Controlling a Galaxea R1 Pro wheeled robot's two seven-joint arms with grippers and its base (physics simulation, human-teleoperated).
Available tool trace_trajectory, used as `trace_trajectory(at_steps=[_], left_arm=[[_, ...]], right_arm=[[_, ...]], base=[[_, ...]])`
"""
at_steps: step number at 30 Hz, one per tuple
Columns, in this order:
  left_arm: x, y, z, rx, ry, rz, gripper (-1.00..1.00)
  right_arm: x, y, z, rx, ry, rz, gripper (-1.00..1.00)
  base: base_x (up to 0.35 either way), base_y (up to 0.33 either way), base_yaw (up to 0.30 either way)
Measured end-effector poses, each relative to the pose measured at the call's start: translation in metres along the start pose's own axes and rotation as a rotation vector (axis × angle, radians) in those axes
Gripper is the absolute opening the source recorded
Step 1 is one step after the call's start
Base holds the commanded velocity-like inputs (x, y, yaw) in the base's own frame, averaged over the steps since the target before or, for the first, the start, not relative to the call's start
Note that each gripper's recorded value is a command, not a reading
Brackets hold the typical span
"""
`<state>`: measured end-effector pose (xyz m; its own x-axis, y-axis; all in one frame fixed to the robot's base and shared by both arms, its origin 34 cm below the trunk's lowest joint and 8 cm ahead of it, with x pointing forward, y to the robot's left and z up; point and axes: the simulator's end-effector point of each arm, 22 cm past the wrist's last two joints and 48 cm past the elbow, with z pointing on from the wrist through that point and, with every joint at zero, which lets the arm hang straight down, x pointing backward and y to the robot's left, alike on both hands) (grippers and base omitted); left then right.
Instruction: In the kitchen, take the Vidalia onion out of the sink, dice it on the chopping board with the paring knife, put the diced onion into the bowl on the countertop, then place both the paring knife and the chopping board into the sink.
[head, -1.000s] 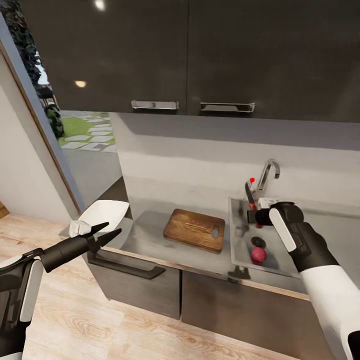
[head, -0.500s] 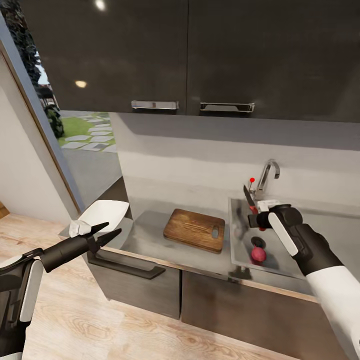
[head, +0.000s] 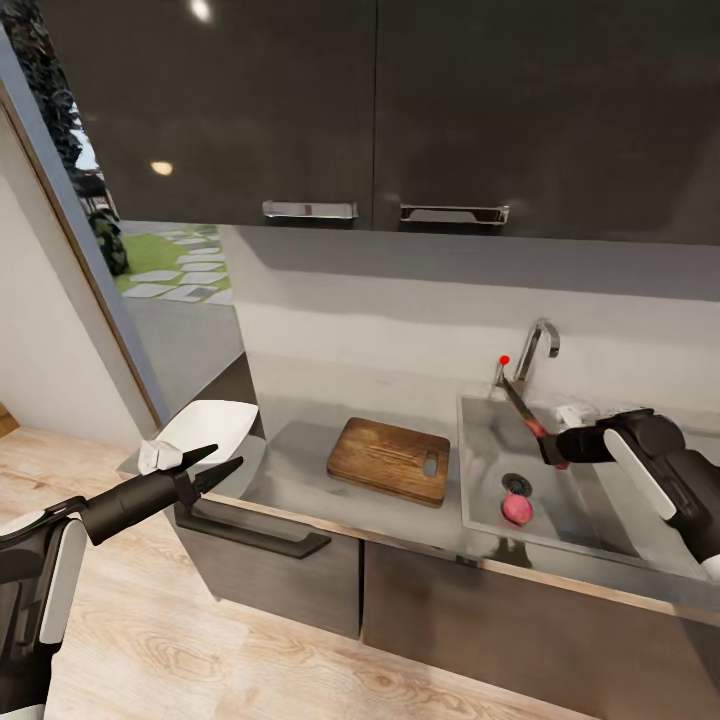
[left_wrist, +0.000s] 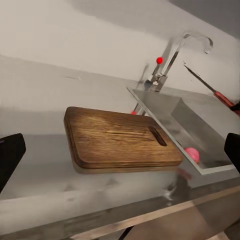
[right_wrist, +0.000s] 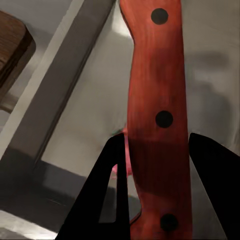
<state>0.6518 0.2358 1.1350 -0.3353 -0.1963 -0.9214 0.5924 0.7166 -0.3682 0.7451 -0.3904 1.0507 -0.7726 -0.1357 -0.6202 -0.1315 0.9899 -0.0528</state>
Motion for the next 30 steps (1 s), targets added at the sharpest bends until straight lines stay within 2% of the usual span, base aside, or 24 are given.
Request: trace_trajectory(at_steps=[5, 8, 9, 14, 16, 20, 30], left_arm=[[0.000, 0.000, 0.000, 0.001, 0.000, 0.000, 1.00], [0.000, 0.000, 0.000, 0.000, 0.000, -0.001, 1.00], [0.000, 0.000, 0.000, 0.001, 0.000, -0.001, 1.00], [0.000, 0.000, 0.000, 0.001, 0.000, 0.000, 1.00], [0.000, 0.000, 0.000, 0.001, -0.001, 0.000, 1.00], [0.000, 0.000, 0.000, 0.001, -0.001, 0.000, 1.00], [0.002, -0.003, 0.003, 0.009, 0.007, 0.002, 1.00]], right_arm=[[0.022, 0.004, 0.005, -0.001, 0.054, -0.083, -1.00], [0.030, -0.001, 0.009, 0.021, 0.043, -0.188, -1.00], [0.036, -0.009, 0.008, 0.030, 0.036, -0.244, -1.00], [0.048, -0.017, 0.002, -0.035, 0.018, -0.335, -1.00], [0.053, -0.033, -0.010, -0.072, -0.009, -0.386, -1.00], [0.071, -0.065, -0.023, -0.058, -0.004, -0.422, -1.00], [0.081, -0.087, -0.026, -0.038, 0.021, -0.410, -1.00]], base=[[0.000, 0.000, 0.000], [0.000, 0.000, 0.000], [0.000, 0.000, 0.000], [0.000, 0.000, 0.000], [0.000, 0.000, 0.000], [0.000, 0.000, 0.000], [0.000, 0.000, 0.000]])
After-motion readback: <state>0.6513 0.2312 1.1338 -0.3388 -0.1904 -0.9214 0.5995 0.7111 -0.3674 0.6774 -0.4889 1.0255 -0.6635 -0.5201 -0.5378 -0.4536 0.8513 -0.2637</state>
